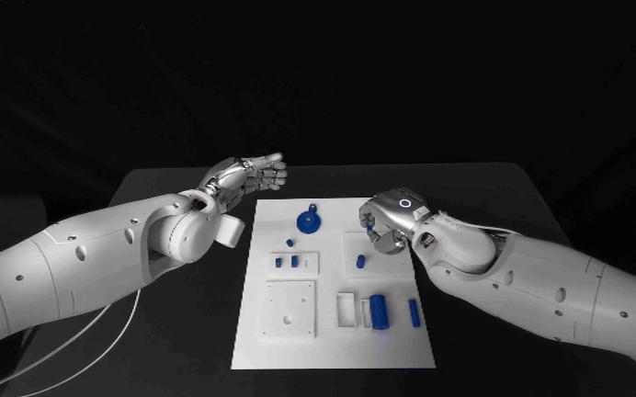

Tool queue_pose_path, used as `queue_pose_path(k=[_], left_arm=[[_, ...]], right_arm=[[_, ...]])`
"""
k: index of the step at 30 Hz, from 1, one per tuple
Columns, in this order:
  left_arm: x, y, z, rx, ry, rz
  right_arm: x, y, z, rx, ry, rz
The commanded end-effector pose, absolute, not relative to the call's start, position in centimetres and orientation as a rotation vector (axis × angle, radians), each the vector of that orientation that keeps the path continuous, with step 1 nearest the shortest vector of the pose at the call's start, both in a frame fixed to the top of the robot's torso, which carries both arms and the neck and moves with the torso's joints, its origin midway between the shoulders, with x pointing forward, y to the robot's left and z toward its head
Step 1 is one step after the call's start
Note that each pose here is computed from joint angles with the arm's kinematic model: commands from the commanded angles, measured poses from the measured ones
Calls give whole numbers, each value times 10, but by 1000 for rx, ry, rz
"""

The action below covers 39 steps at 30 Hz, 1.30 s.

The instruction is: Assemble the parts on the task board

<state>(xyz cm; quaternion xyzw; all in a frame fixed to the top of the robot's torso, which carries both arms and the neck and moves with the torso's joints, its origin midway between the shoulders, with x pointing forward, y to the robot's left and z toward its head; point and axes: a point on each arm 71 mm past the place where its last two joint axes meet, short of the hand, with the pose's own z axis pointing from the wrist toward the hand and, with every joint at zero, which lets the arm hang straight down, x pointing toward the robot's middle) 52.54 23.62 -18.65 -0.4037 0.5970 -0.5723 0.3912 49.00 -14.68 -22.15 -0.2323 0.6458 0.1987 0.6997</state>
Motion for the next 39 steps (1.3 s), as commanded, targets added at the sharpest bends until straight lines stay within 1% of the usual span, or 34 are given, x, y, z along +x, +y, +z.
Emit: queue_pose_path(k=[1, 6, 11, 17, 24, 27, 29, 39], left_arm=[[528, 235, -184, -1011, 1502, -1468], [530, 236, -185, -1016, 1485, -1457], [534, 236, -186, -1022, 1473, -1449], [538, 231, -187, -1026, 1465, -1451], [544, 230, -189, -1033, 1456, -1440], [544, 230, -189, -1033, 1456, -1442], [545, 228, -189, -1031, 1456, -1444], [546, 221, -189, -1027, 1459, -1454]], right_arm=[[482, -134, -215, -494, 1407, 511], [472, -113, -211, -491, 1401, 595], [463, -89, -217, -513, 1421, 655], [452, -68, -228, -527, 1434, 712], [446, -53, -238, -551, 1443, 742], [443, -49, -245, -557, 1457, 749], [439, -45, -254, -564, 1475, 758], [428, -37, -278, -580, 1510, 768]])
